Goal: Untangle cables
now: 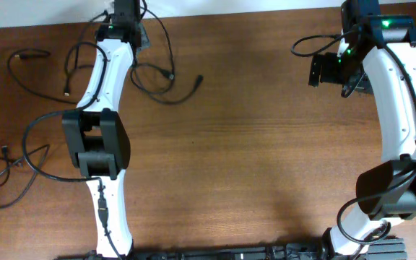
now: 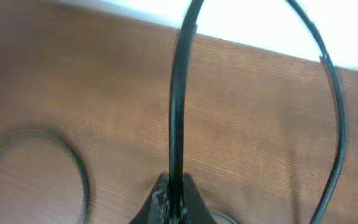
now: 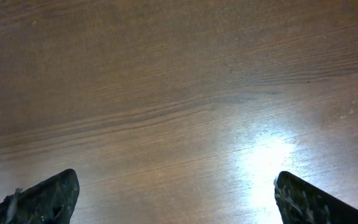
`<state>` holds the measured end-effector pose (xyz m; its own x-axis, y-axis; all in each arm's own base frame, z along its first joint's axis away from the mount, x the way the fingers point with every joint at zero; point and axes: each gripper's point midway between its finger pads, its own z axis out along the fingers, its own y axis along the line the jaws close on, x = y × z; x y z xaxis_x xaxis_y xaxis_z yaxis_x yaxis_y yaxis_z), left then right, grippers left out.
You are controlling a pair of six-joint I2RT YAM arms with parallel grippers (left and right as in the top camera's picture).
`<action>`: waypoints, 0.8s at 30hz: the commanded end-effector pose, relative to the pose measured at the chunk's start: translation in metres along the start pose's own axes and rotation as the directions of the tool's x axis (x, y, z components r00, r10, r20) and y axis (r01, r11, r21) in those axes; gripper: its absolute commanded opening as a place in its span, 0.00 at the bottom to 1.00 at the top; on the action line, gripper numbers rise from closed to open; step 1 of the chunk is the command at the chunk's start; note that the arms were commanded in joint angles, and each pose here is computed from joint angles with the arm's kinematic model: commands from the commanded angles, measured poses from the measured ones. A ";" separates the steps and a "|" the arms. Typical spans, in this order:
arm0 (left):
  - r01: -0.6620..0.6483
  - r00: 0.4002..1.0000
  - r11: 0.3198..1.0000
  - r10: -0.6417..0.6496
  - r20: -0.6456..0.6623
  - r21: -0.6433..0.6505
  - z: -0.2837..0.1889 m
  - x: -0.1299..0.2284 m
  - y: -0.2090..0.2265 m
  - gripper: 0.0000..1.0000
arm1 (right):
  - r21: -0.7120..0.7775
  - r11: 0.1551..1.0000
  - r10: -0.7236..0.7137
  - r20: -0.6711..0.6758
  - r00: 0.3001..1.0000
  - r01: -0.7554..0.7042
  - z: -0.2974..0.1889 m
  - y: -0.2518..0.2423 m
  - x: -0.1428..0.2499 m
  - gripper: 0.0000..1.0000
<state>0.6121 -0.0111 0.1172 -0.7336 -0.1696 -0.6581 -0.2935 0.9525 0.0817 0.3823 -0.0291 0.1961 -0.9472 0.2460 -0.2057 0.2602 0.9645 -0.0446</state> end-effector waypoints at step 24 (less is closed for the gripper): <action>0.416 0.896 0.871 -0.442 -0.046 -0.260 -0.209 0.010 0.157 0.99 | -0.006 1.000 0.012 0.029 1.000 -0.011 -0.010 0.000 -0.002 0.99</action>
<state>0.4519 0.0084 0.3138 -0.7671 -0.2244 -0.6010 -0.2273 0.9711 -0.0725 0.3823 -0.0291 0.1961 -0.9472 0.2460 -0.2057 0.2602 0.9645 -0.0446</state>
